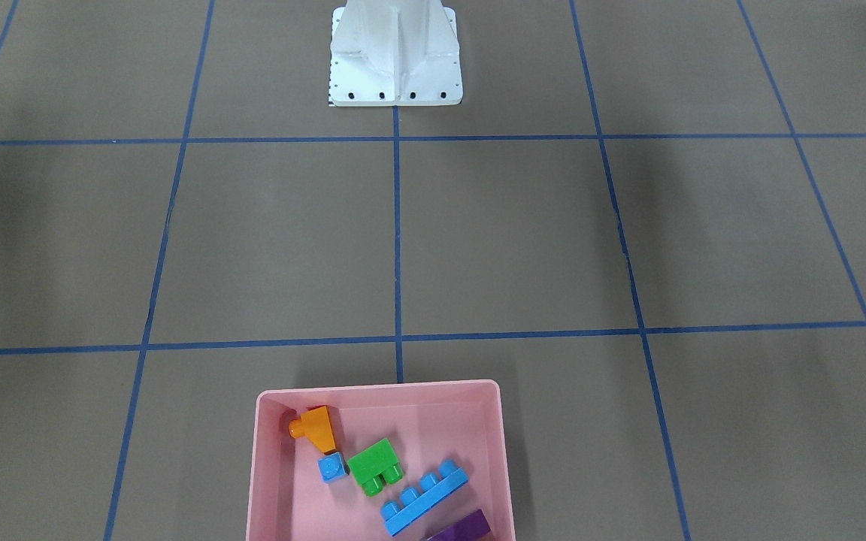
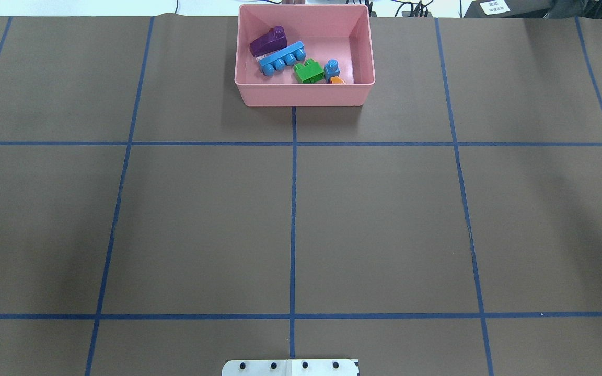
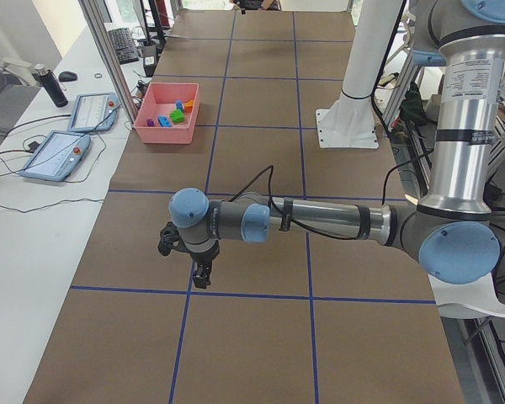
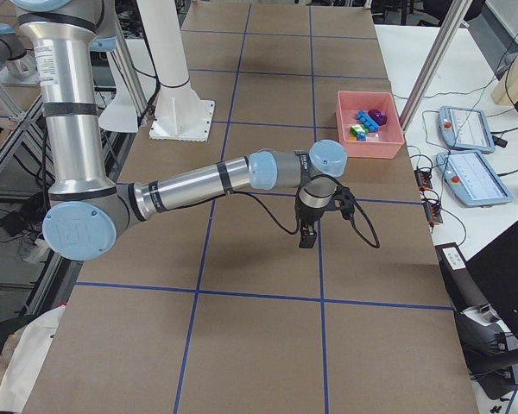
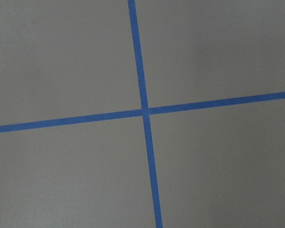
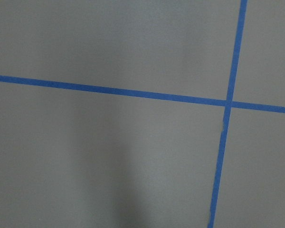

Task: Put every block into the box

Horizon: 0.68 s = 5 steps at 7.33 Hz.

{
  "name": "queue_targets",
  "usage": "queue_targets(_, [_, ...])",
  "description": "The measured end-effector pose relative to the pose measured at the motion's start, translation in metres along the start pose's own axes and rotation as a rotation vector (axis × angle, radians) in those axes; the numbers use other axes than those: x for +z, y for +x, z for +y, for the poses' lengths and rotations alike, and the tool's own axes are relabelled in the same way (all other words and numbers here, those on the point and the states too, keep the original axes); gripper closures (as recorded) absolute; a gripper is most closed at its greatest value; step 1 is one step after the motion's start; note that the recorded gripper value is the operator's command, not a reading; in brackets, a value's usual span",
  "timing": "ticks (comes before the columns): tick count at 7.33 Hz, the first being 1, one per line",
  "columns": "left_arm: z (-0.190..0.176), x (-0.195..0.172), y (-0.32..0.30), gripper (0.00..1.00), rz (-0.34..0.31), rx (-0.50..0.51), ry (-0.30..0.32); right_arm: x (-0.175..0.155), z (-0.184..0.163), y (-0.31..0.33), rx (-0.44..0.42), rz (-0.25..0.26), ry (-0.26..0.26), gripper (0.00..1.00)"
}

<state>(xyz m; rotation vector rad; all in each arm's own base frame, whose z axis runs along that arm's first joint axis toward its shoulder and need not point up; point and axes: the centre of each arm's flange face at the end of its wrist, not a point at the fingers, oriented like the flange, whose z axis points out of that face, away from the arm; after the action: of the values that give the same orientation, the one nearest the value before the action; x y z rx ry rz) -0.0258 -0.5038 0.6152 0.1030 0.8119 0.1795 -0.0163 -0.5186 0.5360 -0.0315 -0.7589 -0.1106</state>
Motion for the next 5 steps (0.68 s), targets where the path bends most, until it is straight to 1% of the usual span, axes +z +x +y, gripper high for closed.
queue_targets(1, [0.016,-0.001,0.004,0.0,0.0,0.058,0.051,0.003,-0.001,0.003,0.005,0.001,-0.005,0.0])
queue_targets(2, [0.039,0.009,-0.003,0.0,0.002,0.084,0.073,0.004,-0.001,0.004,0.005,0.004,-0.005,0.0])
queue_targets(3, [0.054,0.019,-0.012,0.0,-0.009,0.082,0.071,0.004,-0.001,0.005,0.005,0.007,-0.005,0.0])
queue_targets(5, [0.063,0.026,-0.024,0.0,-0.07,0.071,0.061,0.008,0.001,0.009,0.01,0.012,-0.011,0.0])
